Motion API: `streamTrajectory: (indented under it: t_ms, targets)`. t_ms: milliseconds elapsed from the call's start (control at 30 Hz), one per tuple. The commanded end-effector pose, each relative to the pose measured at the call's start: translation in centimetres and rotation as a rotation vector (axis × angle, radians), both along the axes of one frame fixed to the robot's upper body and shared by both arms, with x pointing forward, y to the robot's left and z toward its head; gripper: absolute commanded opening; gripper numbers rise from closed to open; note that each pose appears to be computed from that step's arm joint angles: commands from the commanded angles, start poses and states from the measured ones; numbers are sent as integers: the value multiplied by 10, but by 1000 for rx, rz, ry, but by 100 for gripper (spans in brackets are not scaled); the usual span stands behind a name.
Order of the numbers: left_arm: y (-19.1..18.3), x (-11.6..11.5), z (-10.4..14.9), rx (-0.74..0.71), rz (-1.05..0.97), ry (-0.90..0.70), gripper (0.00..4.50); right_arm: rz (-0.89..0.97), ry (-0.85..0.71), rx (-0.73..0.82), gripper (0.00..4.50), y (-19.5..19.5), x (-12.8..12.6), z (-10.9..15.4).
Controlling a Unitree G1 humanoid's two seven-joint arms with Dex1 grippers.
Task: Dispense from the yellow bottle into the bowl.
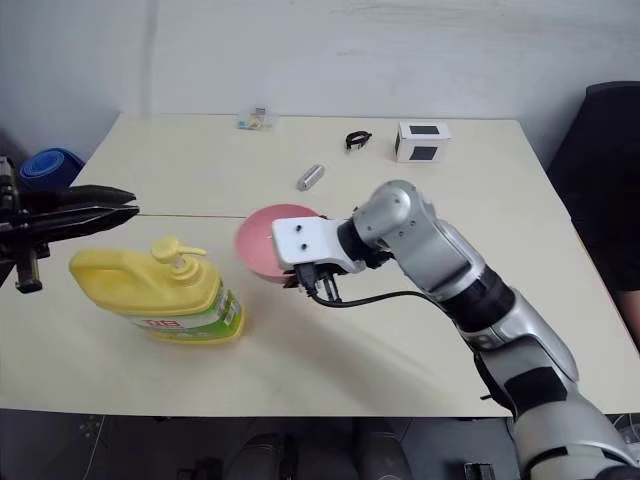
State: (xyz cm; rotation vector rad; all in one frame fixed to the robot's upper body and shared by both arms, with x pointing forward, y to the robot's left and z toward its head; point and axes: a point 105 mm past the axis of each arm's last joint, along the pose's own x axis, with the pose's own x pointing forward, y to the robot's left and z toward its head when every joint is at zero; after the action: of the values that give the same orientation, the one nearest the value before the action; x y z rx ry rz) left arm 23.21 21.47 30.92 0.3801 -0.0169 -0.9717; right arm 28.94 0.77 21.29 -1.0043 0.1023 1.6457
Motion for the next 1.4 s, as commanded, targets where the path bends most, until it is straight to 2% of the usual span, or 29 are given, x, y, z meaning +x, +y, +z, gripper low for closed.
streamTrajectory:
  t_ms: [33, 200, 633, 1067, 1400]
  targets:
    - [-4, -1, 1, 45, -11, -47, 5, 56, -7, -2, 0, 10, -7, 18]
    - [-5, 1, -5, 73, -19, -40, 5, 135, -33, -49, 0, 14, -12, 24]
    - [-8, 4, -37, 153, -38, 3, 5, 211, -93, -29, 0, 25, -17, 40]
    - [-9, 7, -49, 209, -52, 30, 5, 237, -118, 0, 0, 38, -17, 54]
    - [-6, 10, -69, 324, -44, 57, 5, 280, -121, -40, 0, 36, -21, 49]
